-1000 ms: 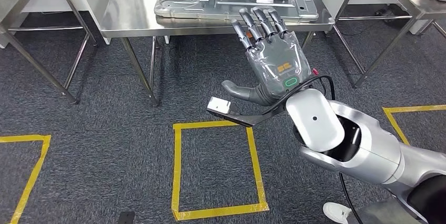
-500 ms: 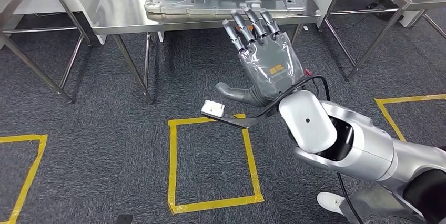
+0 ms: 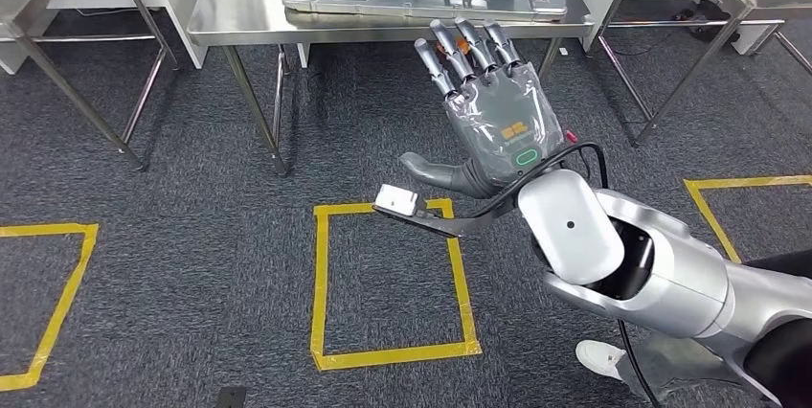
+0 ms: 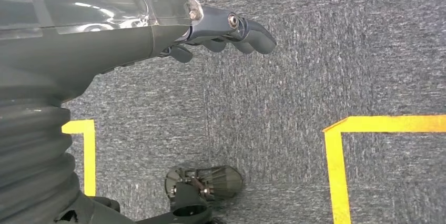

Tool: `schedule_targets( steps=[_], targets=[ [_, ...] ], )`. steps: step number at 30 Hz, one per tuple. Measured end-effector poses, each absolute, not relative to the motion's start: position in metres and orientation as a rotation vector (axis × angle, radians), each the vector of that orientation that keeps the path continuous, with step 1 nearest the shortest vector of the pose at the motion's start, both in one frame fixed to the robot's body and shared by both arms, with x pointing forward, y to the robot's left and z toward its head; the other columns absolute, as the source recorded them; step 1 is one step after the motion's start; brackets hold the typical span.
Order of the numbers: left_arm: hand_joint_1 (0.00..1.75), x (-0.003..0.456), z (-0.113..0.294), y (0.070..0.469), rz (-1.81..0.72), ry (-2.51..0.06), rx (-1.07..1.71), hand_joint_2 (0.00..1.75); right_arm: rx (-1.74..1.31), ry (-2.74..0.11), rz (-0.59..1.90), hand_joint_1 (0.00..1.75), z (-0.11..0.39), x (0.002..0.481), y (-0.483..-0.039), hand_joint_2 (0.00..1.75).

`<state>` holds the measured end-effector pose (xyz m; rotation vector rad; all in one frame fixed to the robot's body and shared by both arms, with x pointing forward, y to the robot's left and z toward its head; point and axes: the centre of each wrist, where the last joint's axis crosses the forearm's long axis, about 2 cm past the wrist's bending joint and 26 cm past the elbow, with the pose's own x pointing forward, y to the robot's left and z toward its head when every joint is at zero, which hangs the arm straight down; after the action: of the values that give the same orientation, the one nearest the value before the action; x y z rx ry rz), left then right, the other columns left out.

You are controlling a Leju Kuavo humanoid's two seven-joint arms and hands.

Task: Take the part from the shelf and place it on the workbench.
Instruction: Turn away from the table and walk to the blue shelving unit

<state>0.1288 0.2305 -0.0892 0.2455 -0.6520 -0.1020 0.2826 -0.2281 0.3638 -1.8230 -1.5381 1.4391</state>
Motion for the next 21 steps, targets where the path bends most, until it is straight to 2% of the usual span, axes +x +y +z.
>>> schedule_targets(
  steps=[21],
  targets=[
    [0.0, 0.1301, -0.0888, 0.2301, -0.103, -0.654, 0.245, 1.75, -1.785, -1.541, 1.444, 0.0, 0.364, 0.2827, -0.2293, 0.0]
  ],
)
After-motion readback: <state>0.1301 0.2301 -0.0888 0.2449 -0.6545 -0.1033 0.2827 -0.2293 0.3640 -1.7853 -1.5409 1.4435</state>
